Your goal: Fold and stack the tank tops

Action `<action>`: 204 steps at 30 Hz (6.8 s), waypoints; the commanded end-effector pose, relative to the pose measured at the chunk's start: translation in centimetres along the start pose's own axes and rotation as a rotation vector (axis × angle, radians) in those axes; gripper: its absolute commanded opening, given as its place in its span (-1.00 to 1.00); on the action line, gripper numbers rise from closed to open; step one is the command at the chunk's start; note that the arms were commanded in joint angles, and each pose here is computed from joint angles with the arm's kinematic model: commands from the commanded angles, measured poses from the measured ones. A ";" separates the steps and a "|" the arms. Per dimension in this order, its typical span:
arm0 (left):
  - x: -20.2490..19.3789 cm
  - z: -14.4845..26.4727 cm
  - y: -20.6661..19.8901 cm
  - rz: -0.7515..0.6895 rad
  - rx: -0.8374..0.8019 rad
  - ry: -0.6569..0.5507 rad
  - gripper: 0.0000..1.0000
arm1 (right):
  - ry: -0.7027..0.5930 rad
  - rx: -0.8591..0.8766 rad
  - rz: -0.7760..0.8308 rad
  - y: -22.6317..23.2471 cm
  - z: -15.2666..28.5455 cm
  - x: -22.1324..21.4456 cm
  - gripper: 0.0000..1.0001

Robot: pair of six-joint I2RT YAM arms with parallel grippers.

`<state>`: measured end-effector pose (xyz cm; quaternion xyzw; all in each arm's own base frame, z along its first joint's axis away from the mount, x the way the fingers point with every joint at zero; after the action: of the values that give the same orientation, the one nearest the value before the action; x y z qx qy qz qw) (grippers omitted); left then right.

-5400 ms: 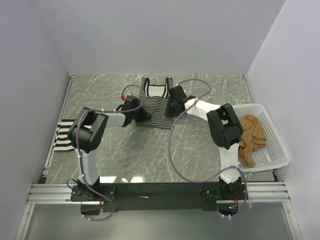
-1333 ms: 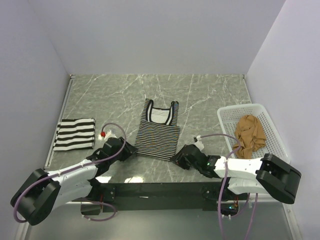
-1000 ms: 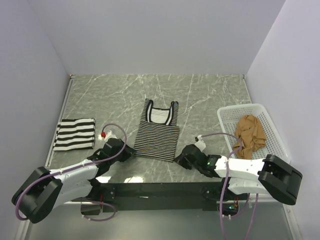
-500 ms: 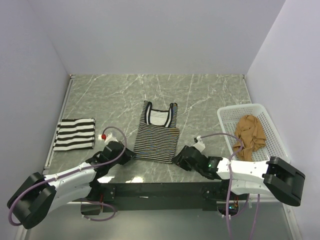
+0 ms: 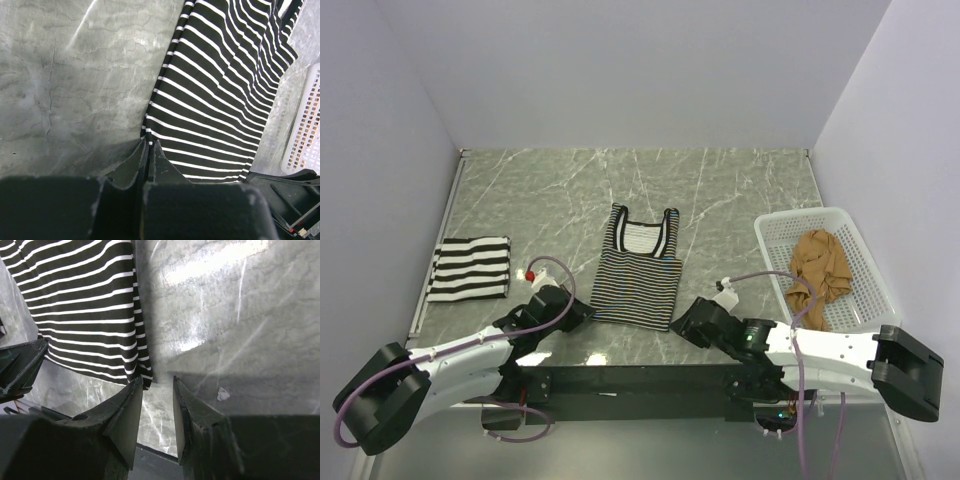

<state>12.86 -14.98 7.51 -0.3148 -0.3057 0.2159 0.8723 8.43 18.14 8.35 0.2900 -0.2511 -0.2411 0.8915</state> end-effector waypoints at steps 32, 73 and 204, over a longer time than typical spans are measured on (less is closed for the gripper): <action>-1.6 -0.1 2.4 -0.022 0.098 0.068 -0.99 | -0.068 -0.107 0.067 -0.1 -1.5 -0.8 -0.21; 9.1 4.8 -15.2 -0.043 -0.261 -0.082 -0.99 | -0.047 0.120 0.315 12.7 4.2 9.9 -1.00; 18.7 3.0 -1.4 -0.552 1.040 -0.025 -0.99 | -0.098 0.243 0.453 20.4 -1.9 17.7 0.07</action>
<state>25.97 -6.69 16.75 0.1949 -0.2498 0.1024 0.9429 28.87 22.60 23.26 0.2711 -0.3496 -0.0234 0.8965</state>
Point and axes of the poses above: each gripper's point midway between its finger pads, its own z axis back along the fingers, its own y axis along the line the jaws close on, x = y × z, the point moved 9 cm from there along z, back along the fingers, and after that the axes turned 3 degrees about -z, right-handed, at the moved point
